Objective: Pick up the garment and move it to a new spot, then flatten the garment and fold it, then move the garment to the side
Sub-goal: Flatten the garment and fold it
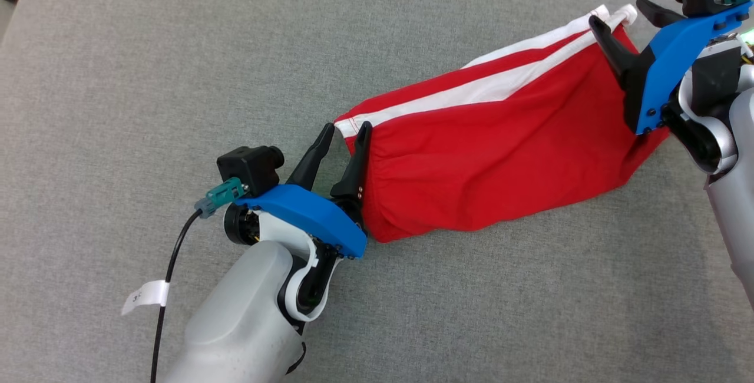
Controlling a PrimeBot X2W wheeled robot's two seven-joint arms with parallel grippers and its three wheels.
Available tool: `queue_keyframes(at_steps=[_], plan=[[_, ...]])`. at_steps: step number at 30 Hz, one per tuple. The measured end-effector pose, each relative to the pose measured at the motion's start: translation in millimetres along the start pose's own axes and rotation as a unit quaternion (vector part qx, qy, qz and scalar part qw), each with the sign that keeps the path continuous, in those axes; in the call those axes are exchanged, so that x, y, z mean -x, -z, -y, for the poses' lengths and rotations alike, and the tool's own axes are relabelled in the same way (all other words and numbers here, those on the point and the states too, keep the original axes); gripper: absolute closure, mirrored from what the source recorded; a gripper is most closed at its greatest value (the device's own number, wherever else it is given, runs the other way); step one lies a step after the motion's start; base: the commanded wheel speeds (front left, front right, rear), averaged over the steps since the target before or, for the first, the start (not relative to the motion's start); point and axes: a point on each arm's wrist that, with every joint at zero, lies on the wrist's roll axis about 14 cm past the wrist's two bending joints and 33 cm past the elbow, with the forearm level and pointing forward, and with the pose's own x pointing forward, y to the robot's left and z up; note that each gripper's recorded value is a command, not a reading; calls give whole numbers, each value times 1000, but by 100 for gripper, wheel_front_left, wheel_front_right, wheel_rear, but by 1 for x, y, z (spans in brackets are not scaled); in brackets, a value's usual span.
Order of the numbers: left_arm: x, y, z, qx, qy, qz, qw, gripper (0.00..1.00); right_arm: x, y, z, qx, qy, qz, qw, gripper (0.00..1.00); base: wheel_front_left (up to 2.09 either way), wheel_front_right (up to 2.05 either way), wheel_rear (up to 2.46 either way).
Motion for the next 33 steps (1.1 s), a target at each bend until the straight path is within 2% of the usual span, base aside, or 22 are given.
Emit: queue_keyframes(at_steps=[2, 7, 11, 18, 23, 33], plan=[[3, -4, 3, -1, 5, 9, 1000, 0, 3, -4, -2, -4, -2, 6, 1000, 0, 0, 0, 0], [22, -18, 6, -43, 21, 45, 998, 0, 16, -8, -7, -23, -10, 13, 1000, 0, 0, 0, 0], [40, -31, -1, -70, 11, 73, 995, 0, 32, -6, -2, -37, -1, 21, 999, 0, 0, 0, 0], [64, -76, -11, -141, -14, 151, 978, 0, 45, 14, 20, -73, 30, 22, 997, 0, 0, 0, 0], [70, -79, -28, -193, -37, 150, 969, 0, 39, 33, 30, -99, 46, 16, 994, 0, 0, 0, 0], [82, -77, -72, -195, -105, 146, 964, 0, 4, 65, 29, -132, 54, -7, 990, 0, 0, 0, 0]])
